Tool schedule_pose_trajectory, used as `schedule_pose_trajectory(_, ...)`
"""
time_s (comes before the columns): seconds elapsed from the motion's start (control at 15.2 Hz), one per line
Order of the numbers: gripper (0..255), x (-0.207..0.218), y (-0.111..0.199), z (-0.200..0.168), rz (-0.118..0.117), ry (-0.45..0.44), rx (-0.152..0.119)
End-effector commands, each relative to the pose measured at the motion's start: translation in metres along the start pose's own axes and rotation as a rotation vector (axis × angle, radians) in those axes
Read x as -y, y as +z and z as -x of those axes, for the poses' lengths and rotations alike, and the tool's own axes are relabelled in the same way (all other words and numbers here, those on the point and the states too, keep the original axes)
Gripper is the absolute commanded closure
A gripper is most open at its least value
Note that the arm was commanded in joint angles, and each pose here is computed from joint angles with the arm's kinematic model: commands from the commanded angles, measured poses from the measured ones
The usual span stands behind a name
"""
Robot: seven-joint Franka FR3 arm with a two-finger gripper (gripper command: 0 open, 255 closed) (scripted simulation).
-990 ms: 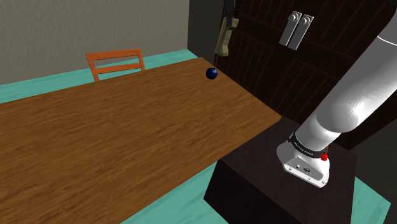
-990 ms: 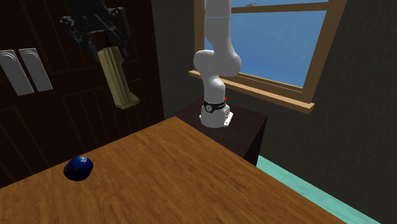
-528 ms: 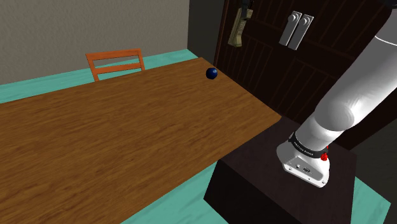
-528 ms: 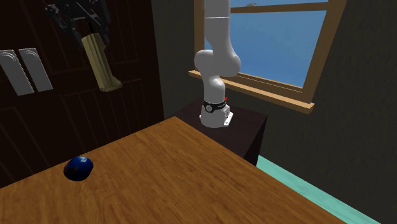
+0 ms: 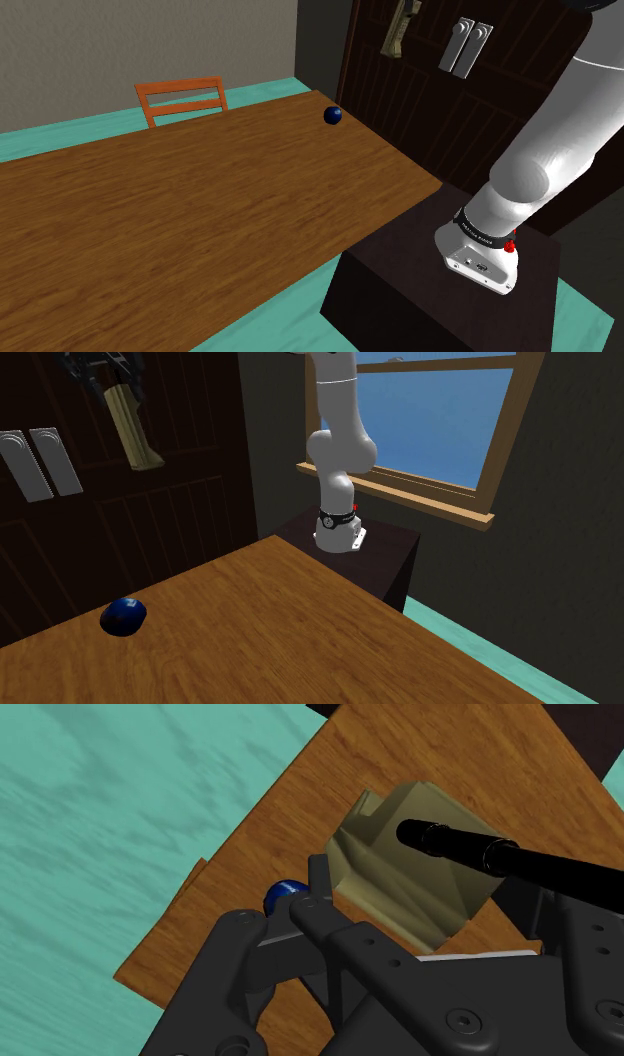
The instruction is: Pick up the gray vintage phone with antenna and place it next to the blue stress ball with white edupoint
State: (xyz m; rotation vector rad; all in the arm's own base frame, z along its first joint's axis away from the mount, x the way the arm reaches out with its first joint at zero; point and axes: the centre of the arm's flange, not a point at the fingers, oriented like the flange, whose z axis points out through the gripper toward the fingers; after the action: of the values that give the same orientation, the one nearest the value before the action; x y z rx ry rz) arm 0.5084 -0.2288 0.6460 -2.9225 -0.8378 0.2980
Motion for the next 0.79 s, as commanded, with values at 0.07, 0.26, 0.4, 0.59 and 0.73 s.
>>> schedule_pose_trajectory(0.07,255,-0.009,0.009,0.005,0.000,-0.001,0.000)
schedule_pose_trajectory(0.26,255,-0.011,0.024,0.003,0.000,-0.001,0.000)
schedule_pose_trajectory(0.4,255,-0.013,0.034,0.001,0.000,-0.001,0.000)
schedule_pose_trajectory(0.59,255,-0.015,0.050,-0.001,0.000,-0.001,0.000)
schedule_pose_trajectory(0.73,255,-0.016,0.060,-0.003,0.000,-0.001,0.000)
